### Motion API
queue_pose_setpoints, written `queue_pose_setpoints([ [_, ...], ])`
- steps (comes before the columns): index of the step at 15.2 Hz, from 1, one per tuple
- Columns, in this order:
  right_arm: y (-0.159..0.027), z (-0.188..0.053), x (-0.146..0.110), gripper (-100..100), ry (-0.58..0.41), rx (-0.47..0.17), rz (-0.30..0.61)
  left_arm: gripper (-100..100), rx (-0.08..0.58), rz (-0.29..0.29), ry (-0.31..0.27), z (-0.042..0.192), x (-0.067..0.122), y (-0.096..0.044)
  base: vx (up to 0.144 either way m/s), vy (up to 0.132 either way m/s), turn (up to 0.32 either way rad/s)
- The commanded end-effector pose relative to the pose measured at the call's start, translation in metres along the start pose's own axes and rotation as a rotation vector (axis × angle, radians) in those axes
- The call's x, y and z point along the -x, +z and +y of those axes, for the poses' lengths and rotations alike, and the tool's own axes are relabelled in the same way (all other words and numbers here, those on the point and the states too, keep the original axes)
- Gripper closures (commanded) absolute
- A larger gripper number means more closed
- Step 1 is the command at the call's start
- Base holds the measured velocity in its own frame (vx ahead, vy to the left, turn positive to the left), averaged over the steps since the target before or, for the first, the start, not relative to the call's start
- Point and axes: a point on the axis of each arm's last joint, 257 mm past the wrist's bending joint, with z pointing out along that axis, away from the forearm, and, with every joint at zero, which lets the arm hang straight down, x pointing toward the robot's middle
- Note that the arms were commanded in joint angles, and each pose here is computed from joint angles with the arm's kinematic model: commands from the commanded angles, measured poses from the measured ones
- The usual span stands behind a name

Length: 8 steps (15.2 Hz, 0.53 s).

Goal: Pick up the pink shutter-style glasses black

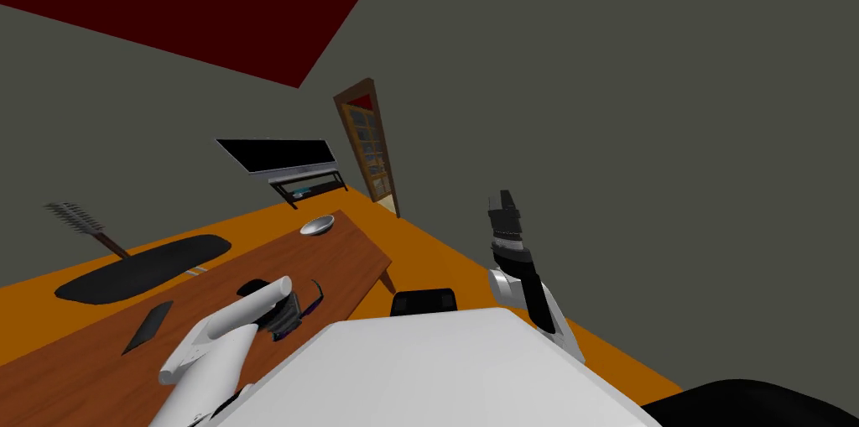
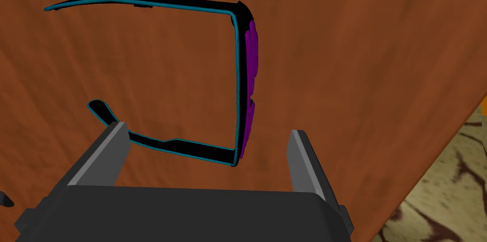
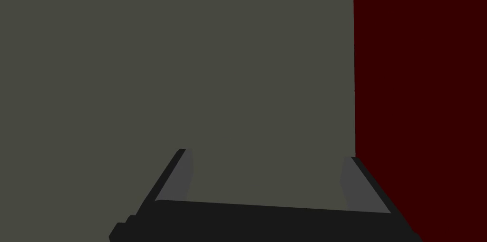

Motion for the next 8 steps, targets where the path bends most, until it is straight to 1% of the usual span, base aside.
queue_pose_setpoints([
  [1, 0.0, 0.0, 0.0, 0, 0.0, 0.0, 0.0, -100, 0.052, -0.001, -0.03, 0.012, 0.005, 0.002, -0.003, 0.015, -0.149],
  [2, 0.0, 0.0, 0.0, 0, 0.0, 0.0, 0.0, -100, 0.081, -0.001, -0.047, 0.018, 0.006, 0.003, -0.005, 0.019, -0.19],
  [3, 0.0, 0.0, 0.0, 0, 0.0, 0.0, 0.0, -100, 0.081, -0.001, -0.047, 0.018, 0.006, 0.003, -0.005, 0.019, -0.12],
  [6, 0.0, 0.0, 0.0, 0, 0.0, 0.0, 0.0, -100, 0.141, 0.0, -0.081, 0.032, 0.008, 0.005, -0.003, 0.015, -0.115],
  [7, 0.0, 0.0, 0.0, 0, 0.0, 0.0, 0.0, -100, 0.117, 0.0, -0.068, 0.027, 0.007, 0.004, -0.002, 0.013, -0.048],
  [8, 0.0, 0.0, 0.0, 0, 0.0, 0.0, 0.0, -100, 0.122, 0.001, -0.067, 0.034, 0.004, 0.012, 0.009, 0.021, 0.031],
])
